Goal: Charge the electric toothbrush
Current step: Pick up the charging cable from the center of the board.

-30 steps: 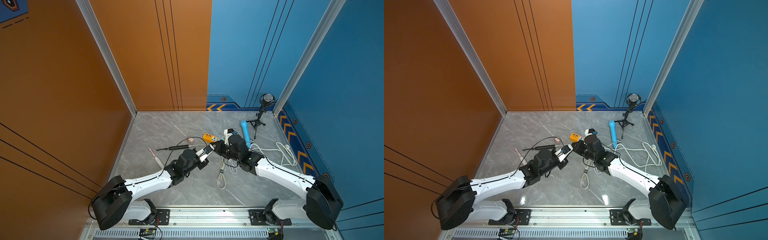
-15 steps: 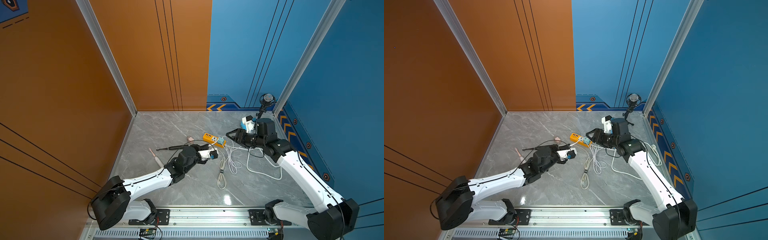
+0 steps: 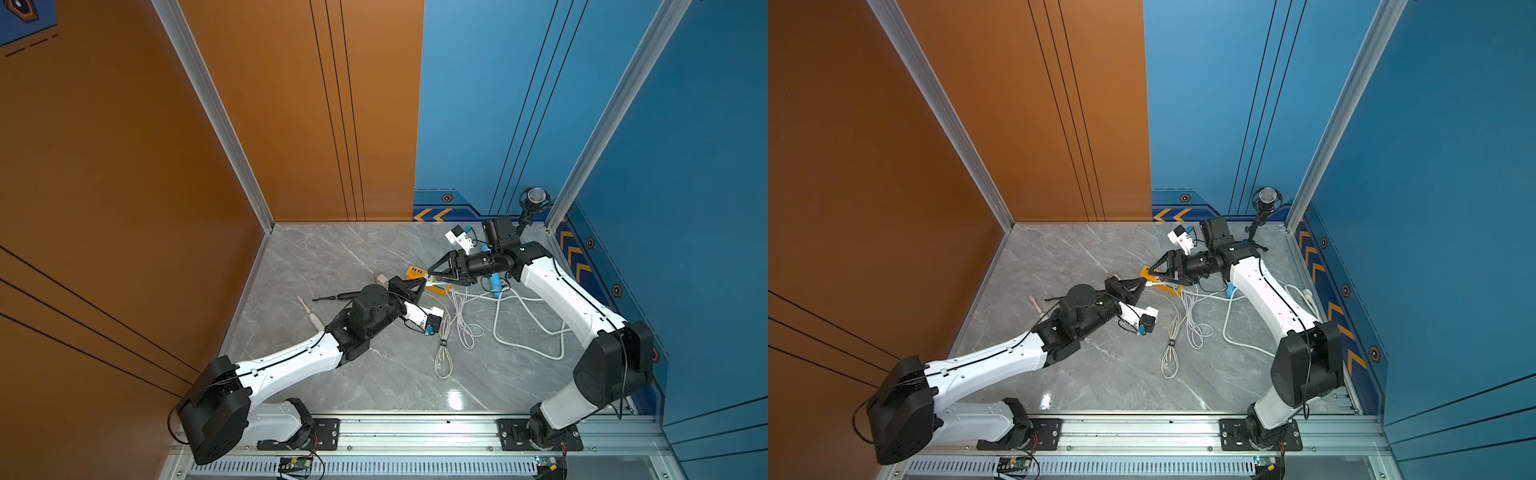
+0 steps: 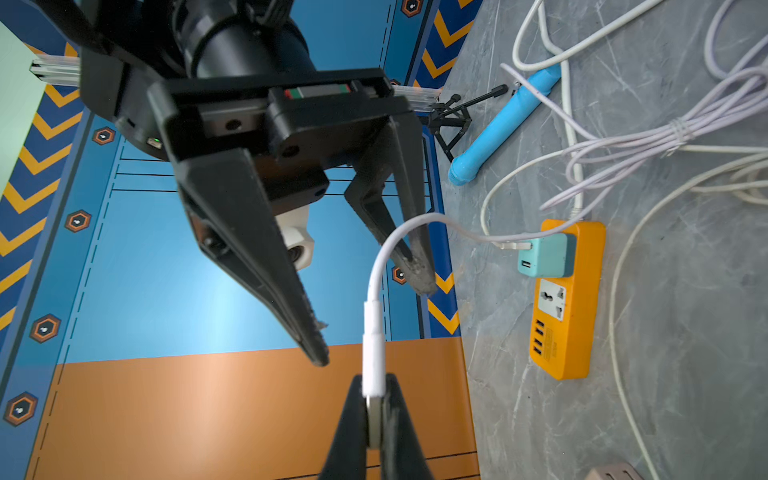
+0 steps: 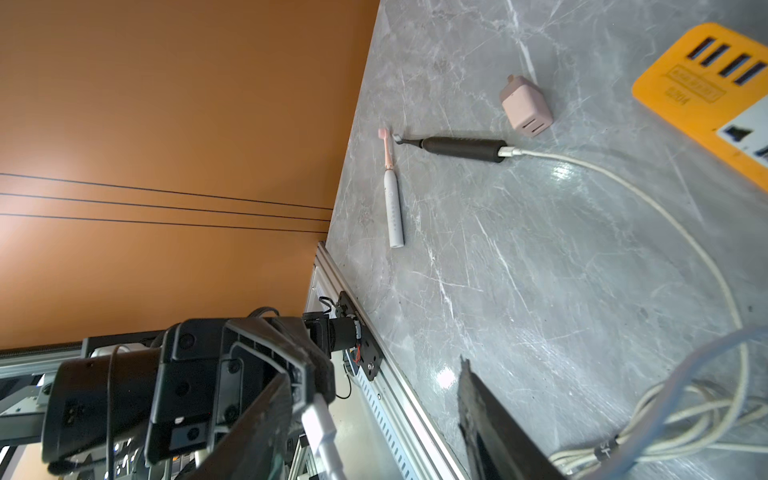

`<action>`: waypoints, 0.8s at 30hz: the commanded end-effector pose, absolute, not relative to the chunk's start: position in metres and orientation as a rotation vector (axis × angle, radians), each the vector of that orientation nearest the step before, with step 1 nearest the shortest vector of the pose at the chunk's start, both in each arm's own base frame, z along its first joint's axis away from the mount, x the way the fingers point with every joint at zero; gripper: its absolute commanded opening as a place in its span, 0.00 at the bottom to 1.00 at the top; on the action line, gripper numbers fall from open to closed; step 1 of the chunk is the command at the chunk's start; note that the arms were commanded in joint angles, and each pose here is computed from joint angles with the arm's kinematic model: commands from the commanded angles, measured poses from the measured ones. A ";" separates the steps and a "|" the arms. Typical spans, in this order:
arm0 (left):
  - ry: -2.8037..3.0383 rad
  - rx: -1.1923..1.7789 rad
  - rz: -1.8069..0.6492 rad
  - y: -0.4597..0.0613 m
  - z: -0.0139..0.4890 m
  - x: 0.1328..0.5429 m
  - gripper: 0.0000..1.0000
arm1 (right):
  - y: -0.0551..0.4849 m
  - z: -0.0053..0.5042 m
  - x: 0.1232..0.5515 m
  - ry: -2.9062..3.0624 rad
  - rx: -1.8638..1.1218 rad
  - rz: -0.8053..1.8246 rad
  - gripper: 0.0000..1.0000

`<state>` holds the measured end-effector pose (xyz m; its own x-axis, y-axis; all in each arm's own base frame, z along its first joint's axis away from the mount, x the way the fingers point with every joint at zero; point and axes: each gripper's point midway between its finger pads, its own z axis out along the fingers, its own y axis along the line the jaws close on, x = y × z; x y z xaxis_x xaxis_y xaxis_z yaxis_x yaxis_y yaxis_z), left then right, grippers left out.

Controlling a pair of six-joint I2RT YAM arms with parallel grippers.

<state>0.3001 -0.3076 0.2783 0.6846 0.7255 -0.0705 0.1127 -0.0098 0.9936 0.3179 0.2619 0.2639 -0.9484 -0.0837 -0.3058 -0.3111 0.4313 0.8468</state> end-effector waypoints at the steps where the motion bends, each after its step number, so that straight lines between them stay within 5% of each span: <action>1: 0.626 1.507 0.577 -0.309 0.300 0.300 0.00 | 0.274 0.280 0.301 2.408 -0.438 1.654 0.56; 7: 0.670 1.428 0.561 -0.304 0.304 0.313 0.00 | 0.283 0.287 0.311 2.372 -0.319 1.738 0.23; 10: 0.689 1.418 0.550 -0.305 0.303 0.318 0.00 | 0.285 0.290 0.311 2.360 -0.298 1.744 0.15; 12: 0.703 1.408 0.552 -0.305 0.304 0.321 0.00 | 0.286 0.292 0.312 2.354 -0.277 1.757 0.16; 17: 0.733 1.342 0.557 -0.303 0.314 0.328 0.00 | 0.288 0.290 0.308 2.374 -0.255 1.784 0.40; 24: 0.716 1.285 0.618 -0.300 0.327 0.334 0.00 | 0.287 0.292 0.308 2.378 -0.234 1.799 0.33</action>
<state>0.3251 -0.3064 0.2854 0.6699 0.7345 -0.1089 0.0750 0.0790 0.9941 0.3194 0.2856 0.2842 -0.9748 -0.0158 -0.2226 -0.2172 0.2957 0.9303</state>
